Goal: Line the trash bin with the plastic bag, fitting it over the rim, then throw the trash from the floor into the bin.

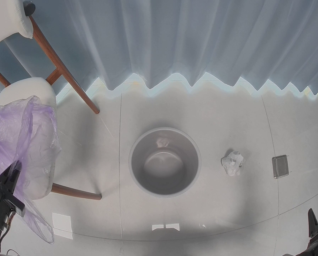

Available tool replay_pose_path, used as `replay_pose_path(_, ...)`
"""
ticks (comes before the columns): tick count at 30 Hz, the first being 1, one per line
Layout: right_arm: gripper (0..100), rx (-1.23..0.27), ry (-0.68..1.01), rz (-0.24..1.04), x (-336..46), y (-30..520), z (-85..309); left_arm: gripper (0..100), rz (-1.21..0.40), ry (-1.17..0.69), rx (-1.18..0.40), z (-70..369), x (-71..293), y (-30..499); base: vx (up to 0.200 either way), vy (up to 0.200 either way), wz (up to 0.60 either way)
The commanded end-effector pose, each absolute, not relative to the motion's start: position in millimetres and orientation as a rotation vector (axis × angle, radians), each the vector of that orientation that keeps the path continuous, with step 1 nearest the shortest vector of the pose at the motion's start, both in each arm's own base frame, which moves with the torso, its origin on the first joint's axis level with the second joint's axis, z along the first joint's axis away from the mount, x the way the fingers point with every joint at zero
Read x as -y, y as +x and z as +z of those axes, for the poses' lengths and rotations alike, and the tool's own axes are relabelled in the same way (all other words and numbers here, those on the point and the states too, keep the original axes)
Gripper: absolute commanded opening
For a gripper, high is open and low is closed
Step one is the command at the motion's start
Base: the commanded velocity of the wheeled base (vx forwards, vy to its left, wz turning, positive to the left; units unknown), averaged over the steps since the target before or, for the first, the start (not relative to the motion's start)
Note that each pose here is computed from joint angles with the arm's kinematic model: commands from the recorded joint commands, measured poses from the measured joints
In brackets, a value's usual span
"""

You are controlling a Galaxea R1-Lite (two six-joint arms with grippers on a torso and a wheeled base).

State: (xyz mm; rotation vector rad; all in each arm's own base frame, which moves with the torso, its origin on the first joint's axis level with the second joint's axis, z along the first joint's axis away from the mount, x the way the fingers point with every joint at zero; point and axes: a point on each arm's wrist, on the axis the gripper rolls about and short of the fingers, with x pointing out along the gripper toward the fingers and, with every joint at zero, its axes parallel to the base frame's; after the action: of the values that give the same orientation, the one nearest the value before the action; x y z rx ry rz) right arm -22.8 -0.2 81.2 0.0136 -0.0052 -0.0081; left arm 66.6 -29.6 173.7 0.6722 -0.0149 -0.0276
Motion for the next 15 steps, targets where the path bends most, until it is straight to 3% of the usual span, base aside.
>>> replay_pose_path(1, 100, 0.005, 0.014, -0.008, 0, -23, 76, 0, -0.04, 0.576, -0.004, 177, 28, 76, 0.0, 0.0, 0.0)
replay_pose_path(15, 100, 0.005, 0.014, -0.008, 0, -23, 76, 0, -0.329, 0.32, -0.025, 164, 17, 81, 0.0, 0.0, 0.0)
